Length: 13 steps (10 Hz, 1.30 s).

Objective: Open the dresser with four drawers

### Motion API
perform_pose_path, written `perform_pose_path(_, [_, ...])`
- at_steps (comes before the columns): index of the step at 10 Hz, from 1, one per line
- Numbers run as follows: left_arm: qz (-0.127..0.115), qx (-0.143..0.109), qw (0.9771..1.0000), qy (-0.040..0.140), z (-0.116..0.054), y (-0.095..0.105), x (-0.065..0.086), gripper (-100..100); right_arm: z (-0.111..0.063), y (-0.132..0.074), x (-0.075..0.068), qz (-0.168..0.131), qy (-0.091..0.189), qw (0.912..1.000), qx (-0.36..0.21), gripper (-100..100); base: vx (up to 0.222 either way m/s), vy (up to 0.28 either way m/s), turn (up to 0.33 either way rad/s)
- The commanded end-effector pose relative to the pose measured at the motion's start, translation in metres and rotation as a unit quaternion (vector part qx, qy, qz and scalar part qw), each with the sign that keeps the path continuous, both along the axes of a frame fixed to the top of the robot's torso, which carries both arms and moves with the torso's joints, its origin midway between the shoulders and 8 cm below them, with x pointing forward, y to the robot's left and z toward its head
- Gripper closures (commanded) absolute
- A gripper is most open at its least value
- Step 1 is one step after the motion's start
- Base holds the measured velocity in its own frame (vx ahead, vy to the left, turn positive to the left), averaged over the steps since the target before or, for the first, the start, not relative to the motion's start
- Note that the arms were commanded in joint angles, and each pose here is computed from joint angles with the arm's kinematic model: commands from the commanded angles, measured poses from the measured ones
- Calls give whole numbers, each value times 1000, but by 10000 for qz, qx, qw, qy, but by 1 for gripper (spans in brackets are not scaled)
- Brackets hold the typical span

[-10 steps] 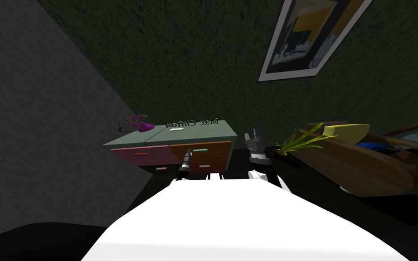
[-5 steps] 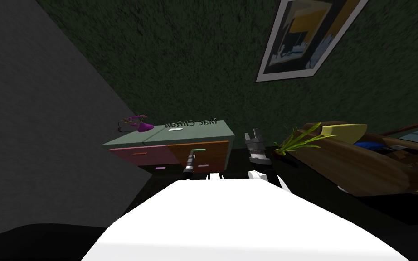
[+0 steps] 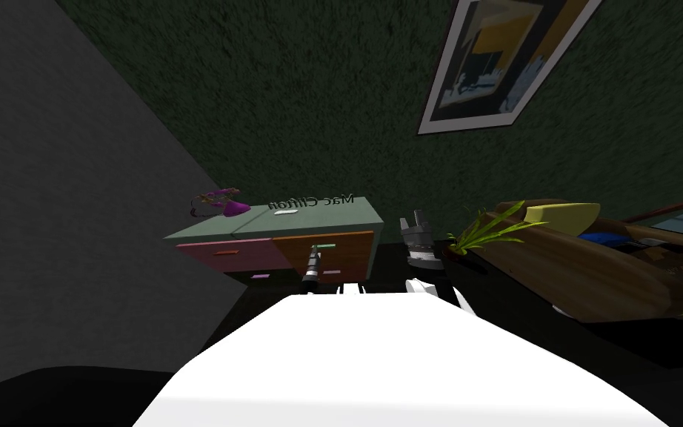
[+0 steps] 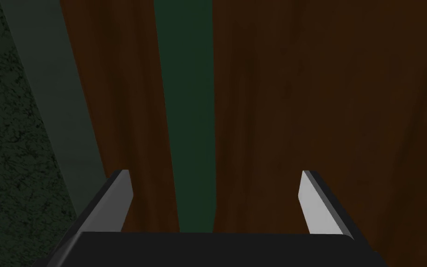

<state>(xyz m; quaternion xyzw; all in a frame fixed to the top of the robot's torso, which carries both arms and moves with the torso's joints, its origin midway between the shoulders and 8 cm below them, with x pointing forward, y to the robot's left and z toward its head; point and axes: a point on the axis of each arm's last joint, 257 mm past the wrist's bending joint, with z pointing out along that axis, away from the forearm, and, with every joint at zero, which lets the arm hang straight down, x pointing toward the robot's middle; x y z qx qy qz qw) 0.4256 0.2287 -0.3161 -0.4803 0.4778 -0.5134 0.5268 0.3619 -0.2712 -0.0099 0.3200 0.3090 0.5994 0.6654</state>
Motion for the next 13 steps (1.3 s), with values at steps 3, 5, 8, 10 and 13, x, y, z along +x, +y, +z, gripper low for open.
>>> perform_pose_path(3, [-19,1,10000,-14,4,-1,-4,100,0,0,0,1,-1,10000,0,0,-144,-2,11])
perform_pose_path(5, [-31,2,10000,-23,7,-2,-7,100,0,0,0,1,-2,10000,1,0,-188,-14,13])
perform_pose_path(8, [-111,270,9996,32,3,13,-8,-100,0,0,0,0,0,10000,0,0,-36,2,-1])
perform_pose_path(10, [-172,470,9987,76,0,23,-9,-100,0,0,0,0,0,10000,0,0,27,2,0])
perform_pose_path(13, [-244,735,9969,151,-2,39,-10,-100,0,0,0,0,0,10000,0,0,28,1,-2])
